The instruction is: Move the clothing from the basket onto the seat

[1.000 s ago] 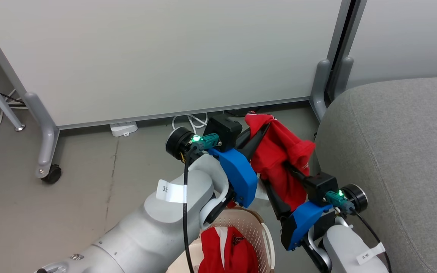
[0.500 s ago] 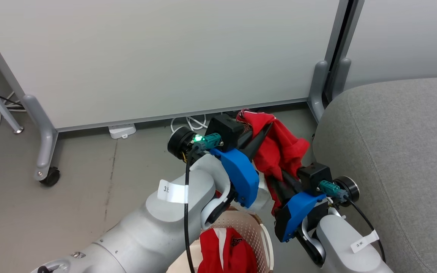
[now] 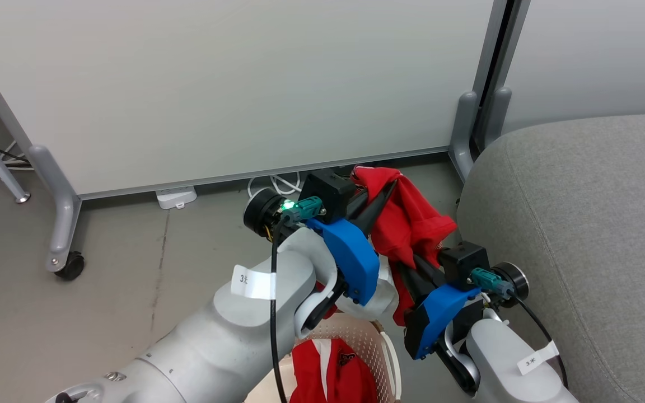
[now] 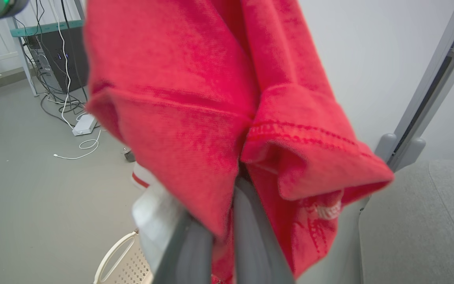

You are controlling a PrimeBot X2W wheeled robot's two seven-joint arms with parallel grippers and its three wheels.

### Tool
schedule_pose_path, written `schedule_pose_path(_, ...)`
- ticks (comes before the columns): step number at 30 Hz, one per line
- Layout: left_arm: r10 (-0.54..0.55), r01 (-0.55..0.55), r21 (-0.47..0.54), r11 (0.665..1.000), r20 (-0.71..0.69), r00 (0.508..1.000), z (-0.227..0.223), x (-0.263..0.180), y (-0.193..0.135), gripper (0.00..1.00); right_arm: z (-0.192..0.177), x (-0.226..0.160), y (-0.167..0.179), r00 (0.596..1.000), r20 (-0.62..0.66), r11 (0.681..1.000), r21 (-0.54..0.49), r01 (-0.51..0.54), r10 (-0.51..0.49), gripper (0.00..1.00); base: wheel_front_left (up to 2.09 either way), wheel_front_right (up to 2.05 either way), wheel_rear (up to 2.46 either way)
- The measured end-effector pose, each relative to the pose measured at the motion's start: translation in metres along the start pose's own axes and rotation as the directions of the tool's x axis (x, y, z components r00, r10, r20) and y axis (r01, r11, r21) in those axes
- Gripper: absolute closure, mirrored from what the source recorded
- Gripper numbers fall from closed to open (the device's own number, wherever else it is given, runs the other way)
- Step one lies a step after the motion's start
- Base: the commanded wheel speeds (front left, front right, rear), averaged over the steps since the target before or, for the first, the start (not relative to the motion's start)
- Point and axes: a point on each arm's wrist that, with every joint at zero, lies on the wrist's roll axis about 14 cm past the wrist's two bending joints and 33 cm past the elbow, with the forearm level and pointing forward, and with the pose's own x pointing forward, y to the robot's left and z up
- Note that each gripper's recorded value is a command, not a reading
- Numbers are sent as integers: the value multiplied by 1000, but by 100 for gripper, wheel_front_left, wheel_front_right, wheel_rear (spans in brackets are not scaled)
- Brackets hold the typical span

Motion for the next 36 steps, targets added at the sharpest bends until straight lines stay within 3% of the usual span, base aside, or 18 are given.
schedule_pose_path(4,20,-20,7,1000,0,1000,0,0,4,100,2,0,0,1000,6,1000,4,2,-2,100,0,0,0)
schedule_pose_path(5,18,-18,7,1000,2,1000,1,0,3,68,3,0,0,1000,9,1000,5,3,-3,100,0,0,0)
schedule_pose_path(6,14,-14,8,1000,7,1000,2,0,2,0,3,0,0,1000,11,1000,6,3,-3,100,0,0,0)
schedule_pose_path(17,37,-36,-8,999,109,993,15,-8,7,0,7,2,-3,1000,28,1000,17,11,-11,100,0,0,0)
schedule_pose_path(36,256,-246,-101,964,100,962,-52,-95,40,0,3,-1,-9,999,31,999,29,35,-36,100,0,0,0)
